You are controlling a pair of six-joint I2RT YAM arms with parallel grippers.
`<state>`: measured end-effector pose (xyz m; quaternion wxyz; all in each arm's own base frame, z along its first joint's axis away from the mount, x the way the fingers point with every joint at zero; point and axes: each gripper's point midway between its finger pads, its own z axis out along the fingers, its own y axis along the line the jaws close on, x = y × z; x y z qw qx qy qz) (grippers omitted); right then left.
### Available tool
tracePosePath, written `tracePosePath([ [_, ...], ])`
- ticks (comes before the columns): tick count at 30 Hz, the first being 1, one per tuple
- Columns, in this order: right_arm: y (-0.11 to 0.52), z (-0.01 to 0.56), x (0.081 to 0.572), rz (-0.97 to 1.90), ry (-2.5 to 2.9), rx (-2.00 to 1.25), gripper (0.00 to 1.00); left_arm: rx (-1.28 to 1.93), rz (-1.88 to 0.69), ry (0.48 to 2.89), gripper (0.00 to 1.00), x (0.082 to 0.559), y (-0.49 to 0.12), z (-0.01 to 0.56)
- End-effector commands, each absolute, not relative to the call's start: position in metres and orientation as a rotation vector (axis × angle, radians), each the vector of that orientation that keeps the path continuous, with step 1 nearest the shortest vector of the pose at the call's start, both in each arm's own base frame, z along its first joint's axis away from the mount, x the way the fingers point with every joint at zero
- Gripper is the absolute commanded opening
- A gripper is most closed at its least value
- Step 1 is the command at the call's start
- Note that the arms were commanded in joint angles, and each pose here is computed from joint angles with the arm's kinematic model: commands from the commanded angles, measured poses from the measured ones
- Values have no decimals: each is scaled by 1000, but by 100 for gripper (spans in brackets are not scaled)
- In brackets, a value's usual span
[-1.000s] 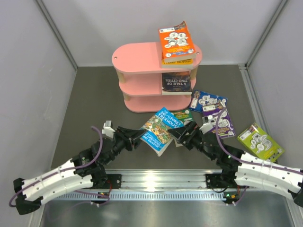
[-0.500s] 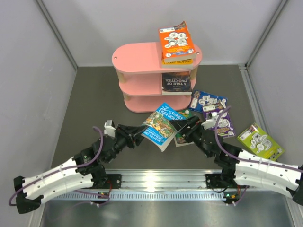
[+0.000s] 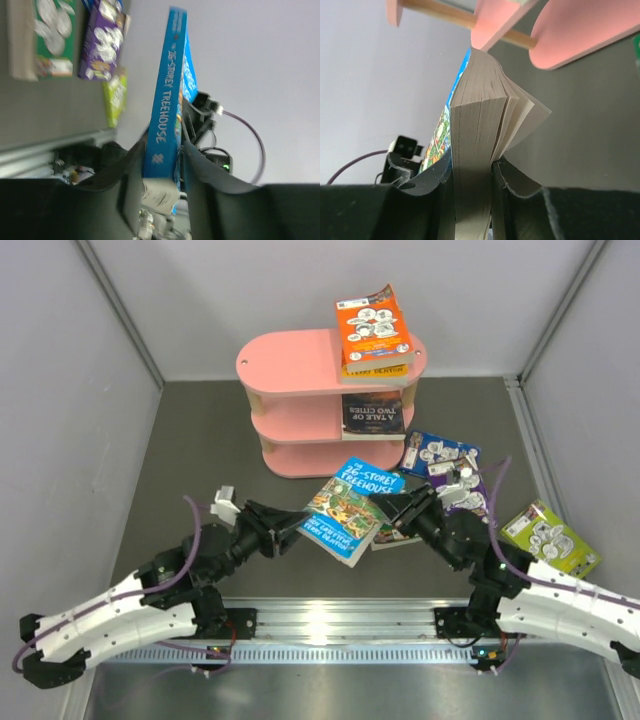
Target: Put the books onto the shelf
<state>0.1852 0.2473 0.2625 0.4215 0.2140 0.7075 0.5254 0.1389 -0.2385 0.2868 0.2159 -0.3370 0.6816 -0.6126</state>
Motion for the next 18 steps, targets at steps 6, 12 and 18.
tracePosePath([
  [6,182,302,187,773,1937,327,0,-405,-1172,1954,62,146,-202,341],
  [12,197,285,190,467,2190,142,0,13,-748,2203,62,164,-247,299],
  [18,202,264,192,429,2234,163,0,191,-669,2139,60,143,-286,285],
])
